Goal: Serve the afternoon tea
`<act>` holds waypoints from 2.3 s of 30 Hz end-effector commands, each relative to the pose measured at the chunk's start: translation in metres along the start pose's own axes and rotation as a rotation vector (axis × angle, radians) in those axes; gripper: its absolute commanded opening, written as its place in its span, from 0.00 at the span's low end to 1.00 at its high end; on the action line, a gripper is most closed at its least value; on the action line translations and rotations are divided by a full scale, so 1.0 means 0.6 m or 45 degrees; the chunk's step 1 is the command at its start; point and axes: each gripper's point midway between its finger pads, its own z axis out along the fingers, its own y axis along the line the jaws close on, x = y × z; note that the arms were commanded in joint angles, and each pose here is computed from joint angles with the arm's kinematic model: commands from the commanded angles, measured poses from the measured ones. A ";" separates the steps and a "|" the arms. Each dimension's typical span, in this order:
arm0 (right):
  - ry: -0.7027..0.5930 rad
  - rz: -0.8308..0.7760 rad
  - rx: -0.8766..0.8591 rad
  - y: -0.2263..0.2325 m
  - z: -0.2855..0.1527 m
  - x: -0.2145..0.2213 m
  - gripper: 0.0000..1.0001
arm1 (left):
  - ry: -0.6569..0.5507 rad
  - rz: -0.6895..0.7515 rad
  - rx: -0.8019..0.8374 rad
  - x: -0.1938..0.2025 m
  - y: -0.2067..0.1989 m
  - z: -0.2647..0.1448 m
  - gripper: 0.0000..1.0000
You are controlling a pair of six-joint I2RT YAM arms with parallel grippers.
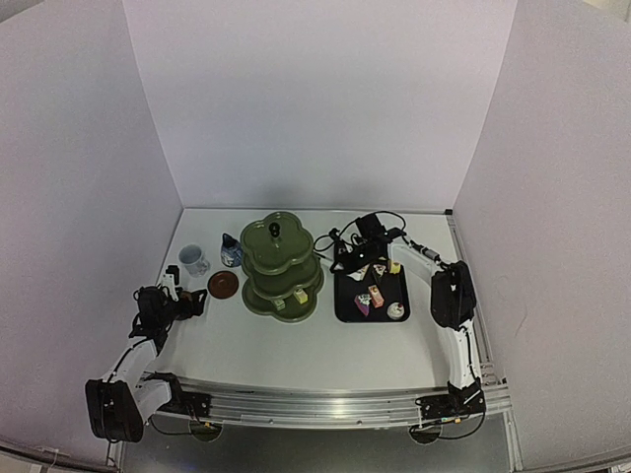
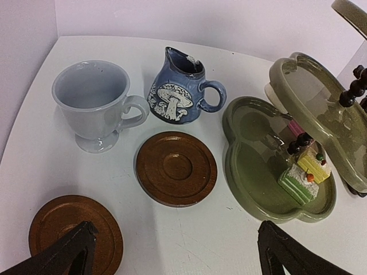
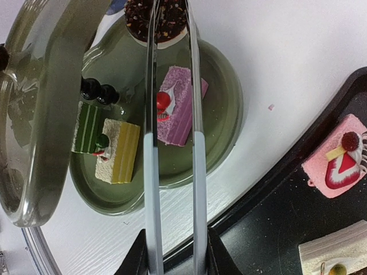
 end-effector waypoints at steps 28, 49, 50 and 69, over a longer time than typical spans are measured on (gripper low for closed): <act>-0.042 -0.185 -0.038 0.043 0.001 -0.016 0.34 | -0.012 0.037 0.020 -0.009 -0.004 0.003 0.98; -0.158 0.083 0.309 -0.045 -0.022 -0.065 0.31 | -0.008 0.044 0.042 -0.010 -0.009 0.004 0.99; -0.172 0.092 0.323 -0.046 -0.026 -0.069 0.31 | -0.010 0.043 0.042 -0.011 -0.009 0.004 0.99; -0.241 0.402 0.668 -0.123 -0.209 -0.016 0.32 | -0.015 0.061 0.024 -0.024 -0.008 -0.001 0.99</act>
